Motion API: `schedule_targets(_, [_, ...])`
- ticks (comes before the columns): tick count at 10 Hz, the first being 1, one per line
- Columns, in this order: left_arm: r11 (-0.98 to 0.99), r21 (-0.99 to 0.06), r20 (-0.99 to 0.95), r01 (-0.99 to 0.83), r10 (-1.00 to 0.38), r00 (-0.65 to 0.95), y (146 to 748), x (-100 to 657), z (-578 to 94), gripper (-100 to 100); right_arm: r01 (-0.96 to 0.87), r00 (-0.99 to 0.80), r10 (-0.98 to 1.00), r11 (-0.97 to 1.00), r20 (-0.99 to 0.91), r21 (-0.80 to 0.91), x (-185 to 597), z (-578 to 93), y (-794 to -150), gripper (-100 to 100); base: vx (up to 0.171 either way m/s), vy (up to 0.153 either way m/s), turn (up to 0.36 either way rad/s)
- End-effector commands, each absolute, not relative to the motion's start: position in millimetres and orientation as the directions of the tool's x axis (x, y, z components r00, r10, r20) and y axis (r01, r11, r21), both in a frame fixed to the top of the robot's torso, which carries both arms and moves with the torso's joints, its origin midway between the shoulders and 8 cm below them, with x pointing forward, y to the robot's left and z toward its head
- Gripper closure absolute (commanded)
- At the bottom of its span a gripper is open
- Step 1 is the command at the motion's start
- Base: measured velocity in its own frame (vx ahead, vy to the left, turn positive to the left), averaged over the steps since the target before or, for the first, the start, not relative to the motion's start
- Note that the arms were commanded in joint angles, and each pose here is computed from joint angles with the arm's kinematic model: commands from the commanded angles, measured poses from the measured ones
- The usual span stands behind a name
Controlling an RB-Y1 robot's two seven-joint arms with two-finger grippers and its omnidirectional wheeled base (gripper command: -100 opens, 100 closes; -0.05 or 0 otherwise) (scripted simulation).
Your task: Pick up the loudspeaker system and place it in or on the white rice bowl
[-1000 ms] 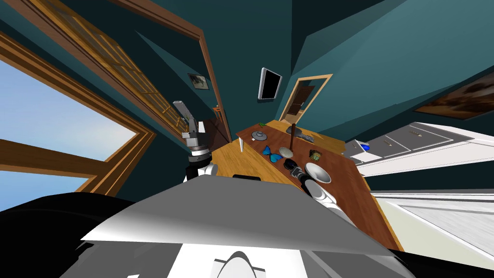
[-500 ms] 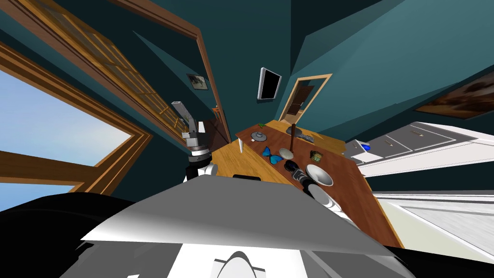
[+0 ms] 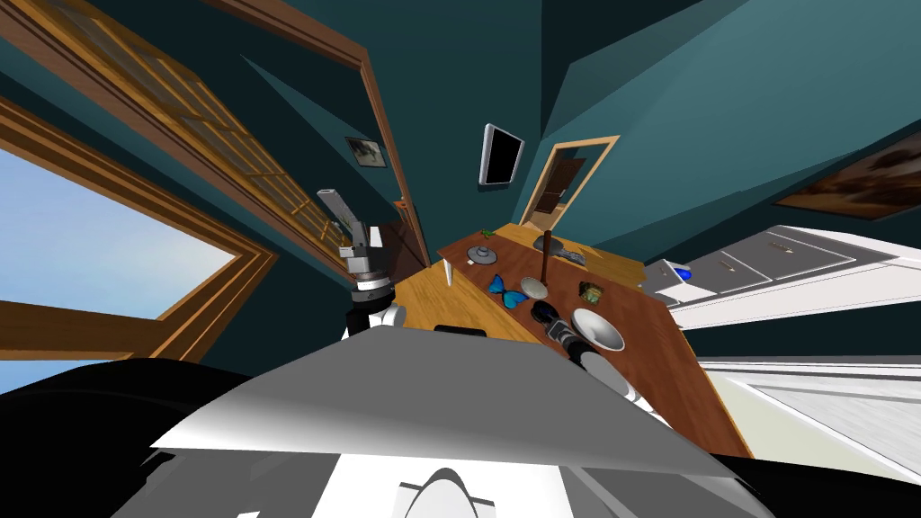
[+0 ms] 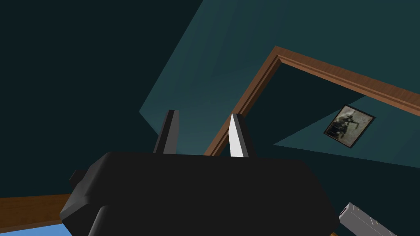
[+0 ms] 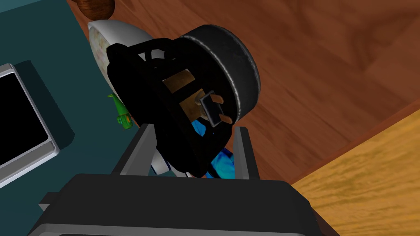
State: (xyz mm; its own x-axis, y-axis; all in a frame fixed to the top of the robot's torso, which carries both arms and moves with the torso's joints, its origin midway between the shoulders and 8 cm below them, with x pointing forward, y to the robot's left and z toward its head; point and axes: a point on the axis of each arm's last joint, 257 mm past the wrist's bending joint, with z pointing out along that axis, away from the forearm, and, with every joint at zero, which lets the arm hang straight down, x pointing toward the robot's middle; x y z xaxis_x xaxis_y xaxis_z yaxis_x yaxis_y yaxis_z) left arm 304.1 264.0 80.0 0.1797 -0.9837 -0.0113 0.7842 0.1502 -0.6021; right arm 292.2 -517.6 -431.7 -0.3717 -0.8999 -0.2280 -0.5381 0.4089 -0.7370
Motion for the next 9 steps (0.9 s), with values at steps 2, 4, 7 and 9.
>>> schedule_targets(2, [0.150, -0.602, -0.011, 0.784, -0.984, 0.180, 264.0, 304.1, 80.0, 0, -0.534, -0.366, -0.901, 0.408, -0.232, -0.740, 278.7, -427.6, -513.6, 100, 0.064, -0.004, -0.015])
schedule_targets(4, [0.150, -0.602, -0.011, 0.784, -0.984, 0.180, 264.0, 304.1, 80.0, 0, -0.535, -0.365, -0.902, 0.407, -0.233, -0.740, 265.9, -426.1, -510.6, 100, 0.062, -0.011, -0.011])
schedule_targets(7, [0.150, -0.602, -0.011, 0.784, -0.984, 0.180, 264.0, 304.1, 80.0, 0, -0.544, -0.360, -0.907, 0.394, -0.219, -0.741, 252.0, -425.4, -508.1, 100, 0.040, -0.003, -0.012])
schedule_targets(9, [0.150, -0.602, -0.011, 0.784, -0.984, 0.180, 264.0, 304.1, 80.0, 0, -0.541, -0.363, -0.905, 0.400, -0.224, -0.739, 252.1, -425.2, -508.0, 100, 0.009, -0.001, 0.004])
